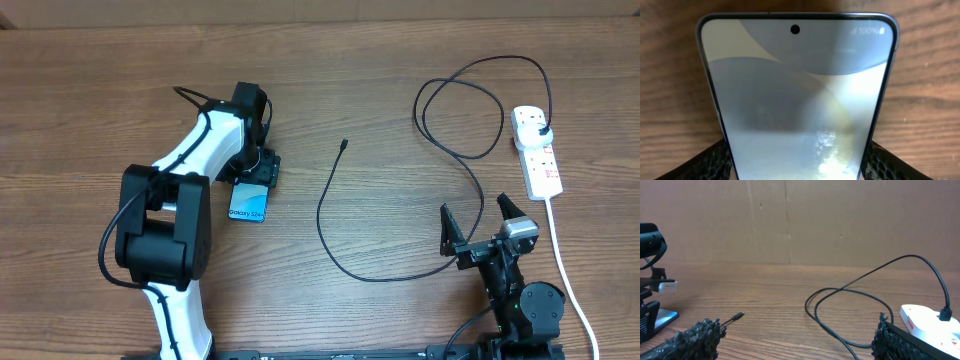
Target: Plug charger to phone and switch on socket
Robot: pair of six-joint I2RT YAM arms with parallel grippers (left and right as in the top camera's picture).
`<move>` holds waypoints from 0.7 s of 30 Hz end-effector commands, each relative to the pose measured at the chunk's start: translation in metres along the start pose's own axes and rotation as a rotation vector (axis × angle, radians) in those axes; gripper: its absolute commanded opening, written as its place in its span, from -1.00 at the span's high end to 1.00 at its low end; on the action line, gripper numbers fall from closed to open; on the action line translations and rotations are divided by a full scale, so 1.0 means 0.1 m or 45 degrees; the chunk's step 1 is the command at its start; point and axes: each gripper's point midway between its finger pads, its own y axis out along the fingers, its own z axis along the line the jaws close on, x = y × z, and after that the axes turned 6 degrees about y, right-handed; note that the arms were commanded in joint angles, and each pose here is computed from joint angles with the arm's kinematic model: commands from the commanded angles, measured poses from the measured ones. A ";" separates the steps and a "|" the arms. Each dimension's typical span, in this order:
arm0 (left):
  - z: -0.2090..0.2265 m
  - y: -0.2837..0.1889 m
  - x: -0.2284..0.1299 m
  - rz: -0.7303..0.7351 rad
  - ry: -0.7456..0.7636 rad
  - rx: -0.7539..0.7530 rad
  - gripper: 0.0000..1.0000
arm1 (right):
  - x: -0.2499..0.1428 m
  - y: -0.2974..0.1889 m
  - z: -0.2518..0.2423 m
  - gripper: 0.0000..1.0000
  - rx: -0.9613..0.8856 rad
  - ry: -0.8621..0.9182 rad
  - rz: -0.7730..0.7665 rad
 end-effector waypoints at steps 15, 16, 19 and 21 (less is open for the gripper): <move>-0.68 -0.63 0.48 -0.092 -0.071 -0.522 -0.45 | -0.02 0.00 0.00 -0.99 -0.002 0.002 -0.003; -0.74 -0.66 0.50 -0.091 -0.096 -0.568 -0.45 | -0.02 0.00 0.00 -1.00 -0.002 0.002 -0.003; -0.84 -0.71 0.53 -0.080 -0.194 -0.656 -0.45 | -0.02 0.00 0.00 -1.00 -0.002 0.001 -0.003; -0.89 -0.75 0.54 -0.062 -0.263 -0.705 -0.45 | -0.02 0.00 0.00 -1.00 -0.002 0.002 -0.003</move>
